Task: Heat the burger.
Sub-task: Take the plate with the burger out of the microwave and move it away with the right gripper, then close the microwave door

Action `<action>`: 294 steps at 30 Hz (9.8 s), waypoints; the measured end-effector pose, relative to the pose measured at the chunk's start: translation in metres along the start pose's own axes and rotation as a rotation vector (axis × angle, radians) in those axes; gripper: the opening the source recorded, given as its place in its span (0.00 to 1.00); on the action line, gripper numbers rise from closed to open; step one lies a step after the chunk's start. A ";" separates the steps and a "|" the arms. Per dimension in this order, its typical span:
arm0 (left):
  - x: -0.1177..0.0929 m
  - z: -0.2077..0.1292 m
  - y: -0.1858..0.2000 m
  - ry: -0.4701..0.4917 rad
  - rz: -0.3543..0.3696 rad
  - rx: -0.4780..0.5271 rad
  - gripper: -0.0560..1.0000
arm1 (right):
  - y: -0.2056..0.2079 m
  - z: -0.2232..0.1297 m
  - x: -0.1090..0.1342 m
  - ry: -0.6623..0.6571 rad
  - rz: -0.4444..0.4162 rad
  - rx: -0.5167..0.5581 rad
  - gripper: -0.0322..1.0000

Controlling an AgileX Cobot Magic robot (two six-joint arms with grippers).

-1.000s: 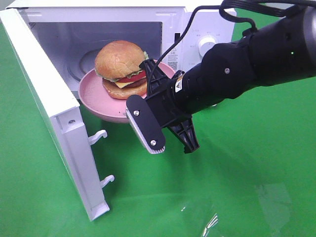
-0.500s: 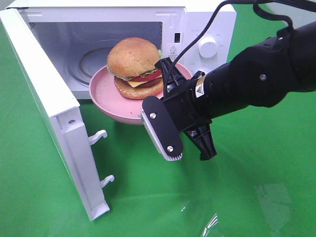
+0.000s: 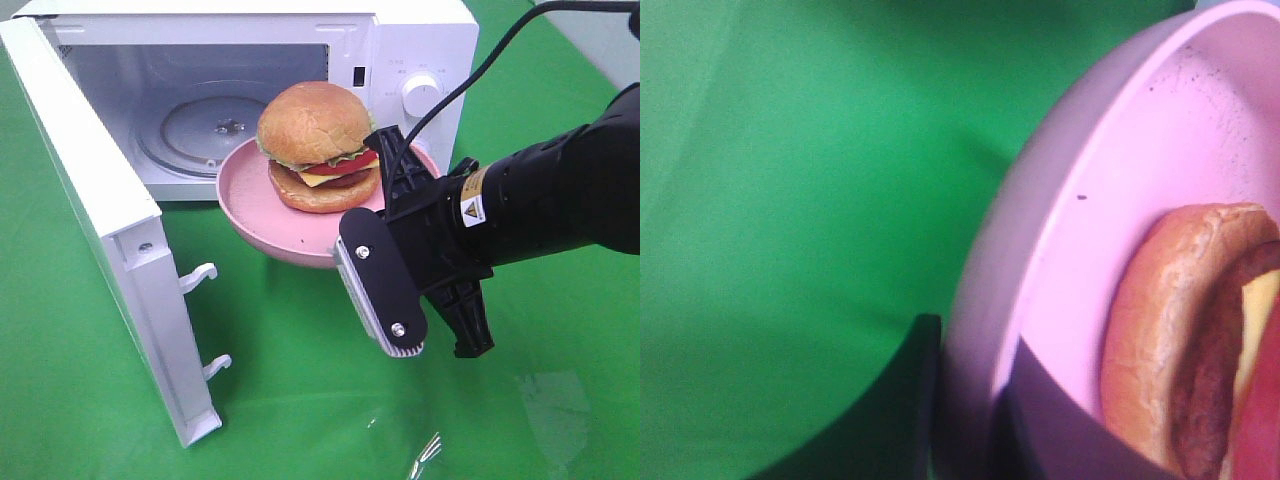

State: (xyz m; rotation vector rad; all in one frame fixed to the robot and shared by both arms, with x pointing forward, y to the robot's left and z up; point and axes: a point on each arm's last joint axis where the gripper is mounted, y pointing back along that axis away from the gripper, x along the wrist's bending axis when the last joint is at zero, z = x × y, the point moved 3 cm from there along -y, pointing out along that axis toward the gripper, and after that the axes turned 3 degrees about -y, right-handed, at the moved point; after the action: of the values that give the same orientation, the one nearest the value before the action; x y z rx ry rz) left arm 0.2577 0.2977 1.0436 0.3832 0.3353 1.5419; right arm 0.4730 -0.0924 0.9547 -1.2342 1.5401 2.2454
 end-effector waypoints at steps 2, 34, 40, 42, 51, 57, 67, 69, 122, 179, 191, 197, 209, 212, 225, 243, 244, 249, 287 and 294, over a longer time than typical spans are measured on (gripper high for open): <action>0.000 0.000 0.000 0.000 0.000 0.000 0.98 | 0.007 -0.001 0.001 0.005 -0.001 0.004 0.14; 0.000 0.000 0.000 0.000 0.000 0.000 0.98 | 0.095 -0.032 0.047 -0.147 0.010 0.180 0.14; 0.000 0.000 0.000 0.000 0.000 0.000 0.98 | 0.110 -0.042 0.050 -0.275 -0.014 0.258 0.14; 0.000 0.000 0.000 0.000 0.000 0.000 0.98 | 0.111 -0.044 0.051 -0.300 -0.012 0.277 0.14; 0.000 0.000 0.000 0.000 0.000 0.000 0.98 | 0.118 -0.061 0.057 -0.507 -0.037 0.436 0.14; 0.000 0.000 0.000 0.000 0.000 0.000 0.98 | 0.121 -0.070 0.056 -0.634 -0.111 0.500 0.14; 0.000 0.000 0.000 0.000 0.000 0.000 0.98 | 0.122 -0.076 0.059 -0.731 -0.166 0.541 0.14; 0.000 0.000 0.000 0.000 0.000 0.000 0.98 | 0.122 -0.078 0.057 -0.742 -0.185 0.551 0.14; 0.000 0.000 0.000 0.000 0.000 0.000 0.98 | 0.038 -0.121 0.088 -1.392 -0.227 1.045 0.14; 0.000 0.000 0.000 0.000 0.000 0.000 0.98 | 0.102 -0.076 0.041 -1.642 0.028 0.506 0.82; 0.000 0.000 0.000 0.000 0.000 0.000 0.98 | 0.157 -0.063 0.047 -1.667 -0.003 0.423 0.82; 0.000 0.000 0.000 0.000 0.000 0.000 0.98 | 0.192 -0.056 0.063 -1.685 -0.084 0.313 0.80; 0.000 0.000 0.000 0.000 0.000 0.000 0.98 | 0.236 -0.059 0.109 -1.732 -0.394 0.156 0.78; 0.000 0.000 0.000 0.000 0.000 0.000 0.98 | 0.238 -0.058 0.113 -1.743 -0.414 0.144 0.78; 0.000 0.000 0.000 0.000 0.000 0.000 0.98 | 0.268 -0.049 0.133 -1.763 -0.729 0.036 0.78; 0.000 0.000 0.000 0.000 0.000 0.000 0.98 | 0.271 -0.048 0.135 -1.758 -0.755 0.023 0.78; 0.000 0.000 0.000 0.000 0.000 0.000 0.98 | 0.271 -0.048 0.135 -1.758 -0.755 0.023 0.78; 0.000 0.000 0.000 0.000 0.000 0.000 0.98 | 0.271 -0.048 0.135 -1.758 -0.755 0.023 0.78; 0.001 0.024 -0.008 -0.036 0.002 -0.038 0.94 | 0.271 -0.048 0.135 -1.758 -0.755 0.023 0.78; 0.005 0.042 -0.026 -0.043 0.022 -0.122 0.43 | 0.271 -0.048 0.135 -1.758 -0.755 0.023 0.78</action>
State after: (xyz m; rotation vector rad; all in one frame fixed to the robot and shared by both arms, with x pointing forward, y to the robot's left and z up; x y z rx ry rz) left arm 0.2993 0.3015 1.0696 0.3253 0.2031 1.5651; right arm 0.2656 -0.2987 1.0460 0.3607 0.2552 1.5995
